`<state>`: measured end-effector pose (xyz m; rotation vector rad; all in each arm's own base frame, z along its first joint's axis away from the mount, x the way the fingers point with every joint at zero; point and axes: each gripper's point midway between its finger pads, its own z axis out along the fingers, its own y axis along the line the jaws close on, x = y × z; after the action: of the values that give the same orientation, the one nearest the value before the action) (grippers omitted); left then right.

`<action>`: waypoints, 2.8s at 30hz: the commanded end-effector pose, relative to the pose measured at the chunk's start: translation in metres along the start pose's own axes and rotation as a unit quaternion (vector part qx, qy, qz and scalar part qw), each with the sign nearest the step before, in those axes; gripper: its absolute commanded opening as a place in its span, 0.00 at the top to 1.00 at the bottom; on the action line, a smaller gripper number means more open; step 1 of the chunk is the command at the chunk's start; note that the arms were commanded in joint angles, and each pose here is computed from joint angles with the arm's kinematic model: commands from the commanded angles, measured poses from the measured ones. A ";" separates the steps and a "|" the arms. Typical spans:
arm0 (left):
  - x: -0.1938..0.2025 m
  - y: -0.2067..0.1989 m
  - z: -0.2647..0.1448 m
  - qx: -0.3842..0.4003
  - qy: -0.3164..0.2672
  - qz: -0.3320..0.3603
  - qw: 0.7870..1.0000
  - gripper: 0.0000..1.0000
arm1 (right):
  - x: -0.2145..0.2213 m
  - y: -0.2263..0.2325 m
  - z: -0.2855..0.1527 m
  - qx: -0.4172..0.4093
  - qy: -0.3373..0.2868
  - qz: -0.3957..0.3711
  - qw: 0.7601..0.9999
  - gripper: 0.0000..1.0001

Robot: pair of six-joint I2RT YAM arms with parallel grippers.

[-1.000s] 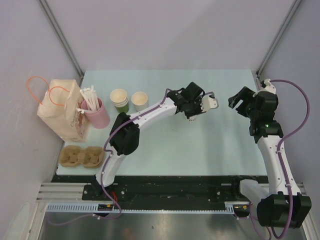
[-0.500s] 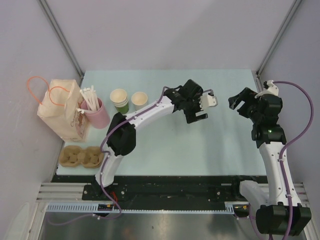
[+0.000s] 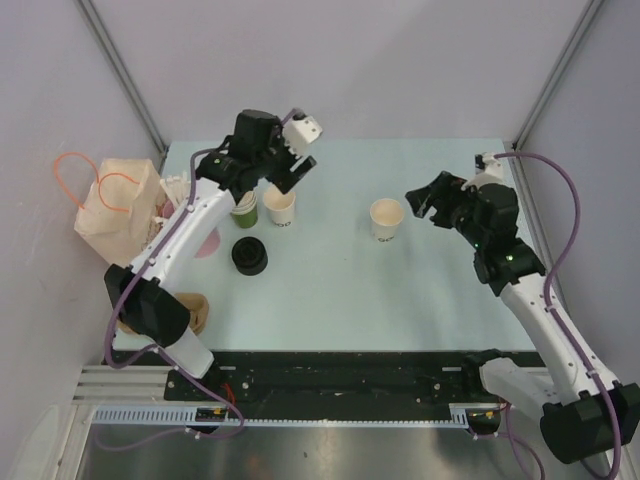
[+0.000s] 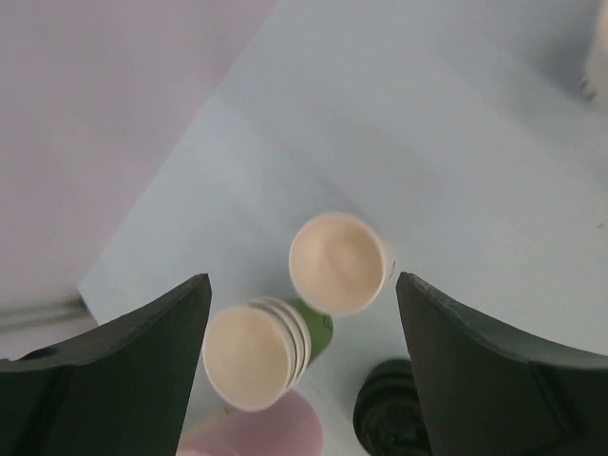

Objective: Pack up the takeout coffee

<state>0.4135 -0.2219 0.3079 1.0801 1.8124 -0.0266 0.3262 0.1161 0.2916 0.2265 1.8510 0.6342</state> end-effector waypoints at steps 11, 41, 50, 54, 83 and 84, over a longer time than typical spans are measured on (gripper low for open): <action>0.152 0.042 0.019 0.005 0.146 -0.075 0.986 0.29 | 0.051 0.194 0.099 -0.202 -0.020 0.132 0.970 0.27; 0.199 0.038 0.019 0.036 0.178 -0.074 0.981 1.00 | 0.205 0.254 0.216 -0.183 0.088 0.282 0.938 0.46; 0.194 0.047 0.000 0.009 0.177 -0.045 0.983 1.00 | 0.232 0.280 0.235 -0.188 0.118 0.297 0.929 0.49; 0.181 0.056 -0.007 -0.005 0.162 -0.039 0.986 1.00 | 0.229 0.279 0.231 -0.185 0.114 0.287 0.933 0.50; 0.180 0.047 -0.007 0.013 0.150 -0.044 0.988 1.00 | 0.246 0.269 0.265 -0.154 0.130 0.320 0.926 0.53; 0.178 0.046 -0.007 0.014 0.148 -0.044 0.988 0.99 | 0.247 0.268 0.266 -0.150 0.131 0.319 0.926 0.53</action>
<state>0.4208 -0.0676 0.1741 1.0630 2.2129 0.0841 0.4313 0.5310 0.1630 0.5366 1.9085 1.4337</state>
